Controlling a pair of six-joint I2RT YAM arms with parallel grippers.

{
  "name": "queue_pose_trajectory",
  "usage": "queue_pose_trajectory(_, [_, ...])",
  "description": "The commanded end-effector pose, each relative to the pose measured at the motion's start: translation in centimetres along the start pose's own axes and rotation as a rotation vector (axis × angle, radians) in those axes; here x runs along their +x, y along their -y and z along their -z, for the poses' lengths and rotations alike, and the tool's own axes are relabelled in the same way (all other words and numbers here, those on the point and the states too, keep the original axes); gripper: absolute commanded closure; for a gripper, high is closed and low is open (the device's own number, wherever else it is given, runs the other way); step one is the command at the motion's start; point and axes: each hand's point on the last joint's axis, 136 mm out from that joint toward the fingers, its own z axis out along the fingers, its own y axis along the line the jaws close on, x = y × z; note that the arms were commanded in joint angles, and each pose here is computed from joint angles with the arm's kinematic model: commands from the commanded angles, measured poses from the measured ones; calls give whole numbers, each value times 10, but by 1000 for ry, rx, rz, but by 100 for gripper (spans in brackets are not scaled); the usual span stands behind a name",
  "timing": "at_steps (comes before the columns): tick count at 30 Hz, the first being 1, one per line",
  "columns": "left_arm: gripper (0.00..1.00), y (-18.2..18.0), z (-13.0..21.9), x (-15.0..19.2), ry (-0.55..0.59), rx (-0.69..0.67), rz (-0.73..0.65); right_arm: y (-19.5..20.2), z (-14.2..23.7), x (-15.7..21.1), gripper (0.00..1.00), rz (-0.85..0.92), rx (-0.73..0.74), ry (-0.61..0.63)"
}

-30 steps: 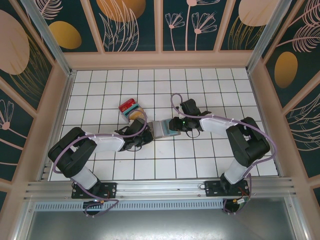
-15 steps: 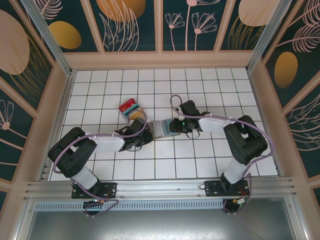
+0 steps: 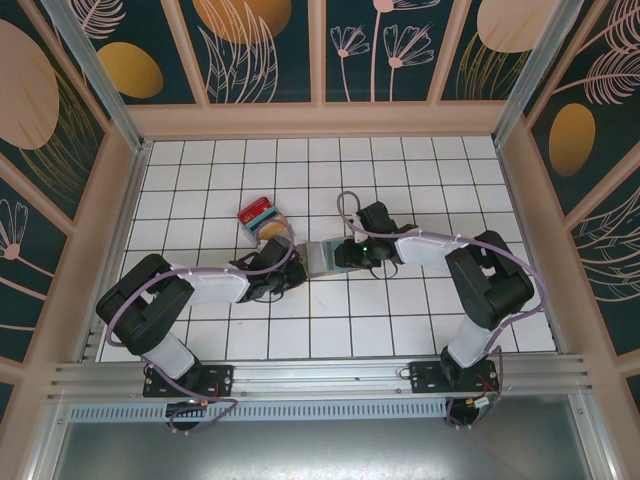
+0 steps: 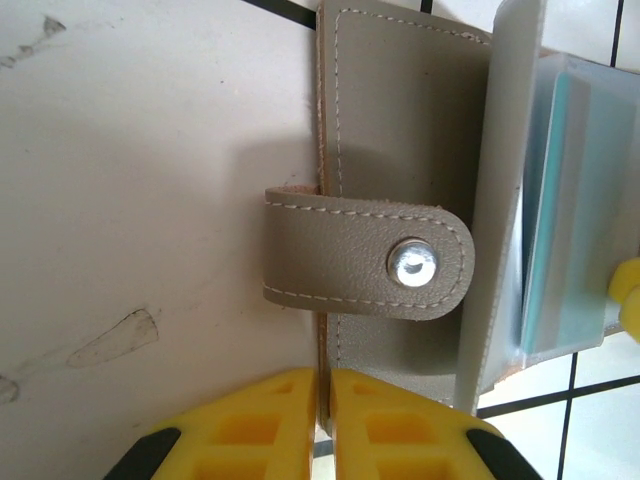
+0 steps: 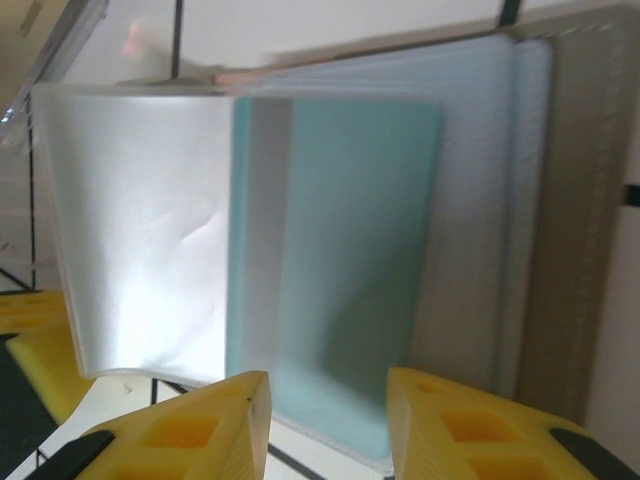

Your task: Take the credit cards out of the card holder

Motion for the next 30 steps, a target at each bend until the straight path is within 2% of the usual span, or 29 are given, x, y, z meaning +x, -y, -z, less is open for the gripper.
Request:
queue_pose_trajectory(1, [85,0,-6,6,-35,3,-7,-21,0,-5,64,10,-82,-3])
queue_pose_trajectory(7, [85,1,-6,6,-35,4,-5,-28,0,-8,64,15,-104,-9])
queue_pose_trajectory(11, [85,0,-6,6,-35,3,-5,-15,7,-16,58,31,-9,36])
queue_pose_trajectory(16, [85,0,-6,6,-35,1,-6,12,21,-26,58,14,106,89])
queue_pose_trajectory(30, [85,-1,-6,6,-37,-2,-10,17,8,-12,58,0,79,37])
